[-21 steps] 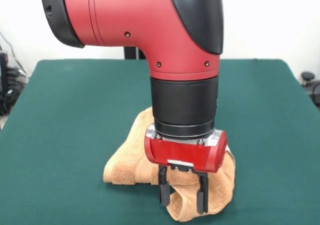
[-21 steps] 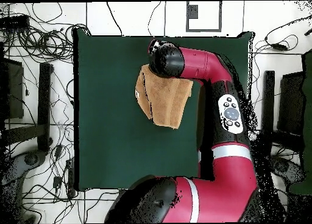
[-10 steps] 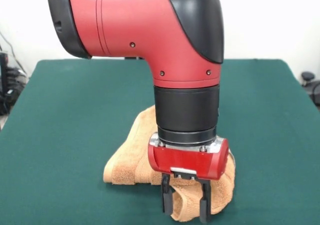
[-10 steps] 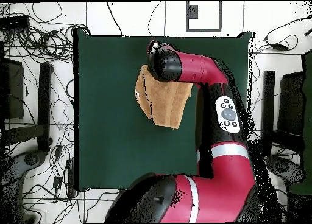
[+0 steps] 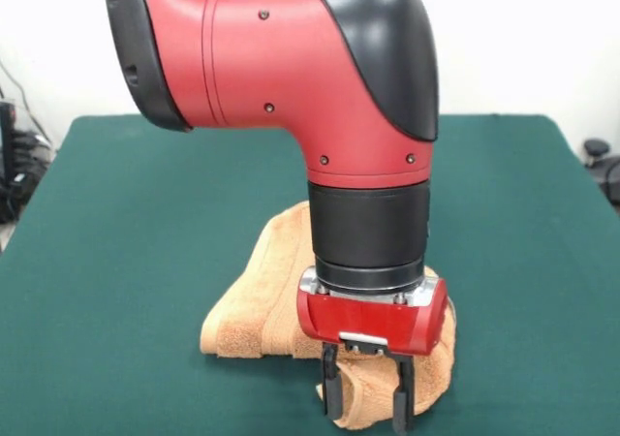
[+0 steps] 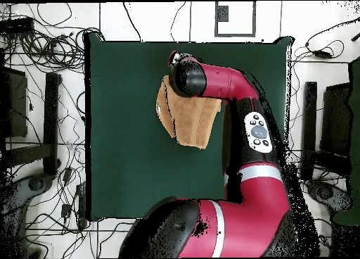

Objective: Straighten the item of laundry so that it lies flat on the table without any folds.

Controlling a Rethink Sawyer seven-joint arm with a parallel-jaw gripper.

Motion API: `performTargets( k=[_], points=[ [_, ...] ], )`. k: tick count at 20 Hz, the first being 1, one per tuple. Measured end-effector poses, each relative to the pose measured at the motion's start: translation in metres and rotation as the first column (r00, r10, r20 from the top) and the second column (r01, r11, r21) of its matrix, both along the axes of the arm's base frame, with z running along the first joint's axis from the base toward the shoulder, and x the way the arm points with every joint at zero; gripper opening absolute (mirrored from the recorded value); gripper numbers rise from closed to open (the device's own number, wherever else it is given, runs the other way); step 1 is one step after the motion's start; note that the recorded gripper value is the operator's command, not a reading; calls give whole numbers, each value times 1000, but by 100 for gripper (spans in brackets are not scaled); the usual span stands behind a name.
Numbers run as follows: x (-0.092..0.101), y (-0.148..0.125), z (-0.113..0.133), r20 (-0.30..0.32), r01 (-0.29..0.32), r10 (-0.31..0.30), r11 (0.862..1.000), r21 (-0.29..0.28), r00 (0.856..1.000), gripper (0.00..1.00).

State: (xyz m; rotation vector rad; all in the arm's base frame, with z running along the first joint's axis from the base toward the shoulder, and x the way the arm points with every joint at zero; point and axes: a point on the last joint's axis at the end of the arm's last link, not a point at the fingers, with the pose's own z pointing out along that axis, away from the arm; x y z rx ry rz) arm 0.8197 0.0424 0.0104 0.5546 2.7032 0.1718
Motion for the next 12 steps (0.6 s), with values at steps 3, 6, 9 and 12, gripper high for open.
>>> performTargets(
  k=[3, 6, 9, 12],
  points=[
    [-4, 2, -3, -10, -4, 4, 1000, -5, 1000, 100],
    [-7, 3, -5, -16, -5, 5, 1000, -11, 1000, 100],
    [-8, 2, -5, -19, -4, 3, 1000, -17, 1000, 100],
    [-11, -4, -7, -27, 0, -1, 1000, -28, 1000, 100]
  ],
)
